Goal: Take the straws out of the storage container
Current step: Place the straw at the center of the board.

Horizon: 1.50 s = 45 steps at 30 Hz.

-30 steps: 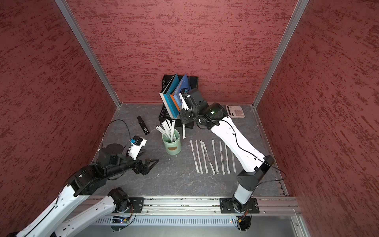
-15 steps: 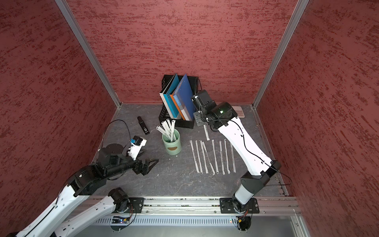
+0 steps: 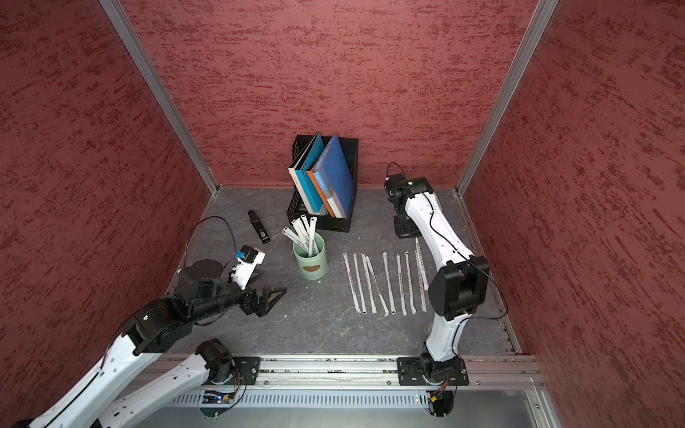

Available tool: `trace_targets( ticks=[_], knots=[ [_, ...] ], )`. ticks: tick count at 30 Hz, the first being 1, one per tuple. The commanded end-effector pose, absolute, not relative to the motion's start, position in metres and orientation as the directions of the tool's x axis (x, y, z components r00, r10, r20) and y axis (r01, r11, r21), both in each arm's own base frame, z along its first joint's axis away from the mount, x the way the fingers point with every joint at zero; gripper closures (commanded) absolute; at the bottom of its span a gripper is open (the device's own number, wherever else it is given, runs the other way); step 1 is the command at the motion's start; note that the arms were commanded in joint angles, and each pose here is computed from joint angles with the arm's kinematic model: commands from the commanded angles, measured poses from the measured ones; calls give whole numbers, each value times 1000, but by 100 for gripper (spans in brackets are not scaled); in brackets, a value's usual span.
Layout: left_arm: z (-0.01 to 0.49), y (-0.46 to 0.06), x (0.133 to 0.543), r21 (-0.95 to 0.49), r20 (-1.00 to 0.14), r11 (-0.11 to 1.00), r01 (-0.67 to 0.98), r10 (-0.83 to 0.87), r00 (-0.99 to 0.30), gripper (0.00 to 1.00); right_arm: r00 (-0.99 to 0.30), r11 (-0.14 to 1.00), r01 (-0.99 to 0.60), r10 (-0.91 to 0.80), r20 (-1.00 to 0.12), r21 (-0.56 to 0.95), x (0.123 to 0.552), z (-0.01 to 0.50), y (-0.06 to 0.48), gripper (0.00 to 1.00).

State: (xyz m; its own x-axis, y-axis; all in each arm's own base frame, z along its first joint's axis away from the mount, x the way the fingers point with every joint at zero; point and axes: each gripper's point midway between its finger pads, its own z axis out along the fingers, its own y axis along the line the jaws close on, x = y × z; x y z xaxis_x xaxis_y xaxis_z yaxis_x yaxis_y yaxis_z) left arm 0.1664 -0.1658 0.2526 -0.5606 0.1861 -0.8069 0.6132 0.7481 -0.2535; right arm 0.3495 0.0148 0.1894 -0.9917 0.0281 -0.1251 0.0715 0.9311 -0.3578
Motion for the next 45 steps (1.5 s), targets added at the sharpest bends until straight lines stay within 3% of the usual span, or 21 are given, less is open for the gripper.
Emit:
trace_targets(
  ticks=[1,5,22,45],
  knots=[
    [255,-165,165,-253,-809,747,615,186,-558,0,-995,927,88,64,-77,-366,351,169,0,99],
    [254,-165,165,-251,-809,747,615,187,-557,1,-997,902,74,80,-2,-425,351,142,-17,99],
    [255,-164,165,-250,-811,749,614,185,-555,1,-979,912,70,140,148,-404,360,63,-47,98],
    [253,-165,166,-249,-805,749,614,192,-561,0,-964,916,118,197,176,-383,363,40,-60,88]
  ],
)
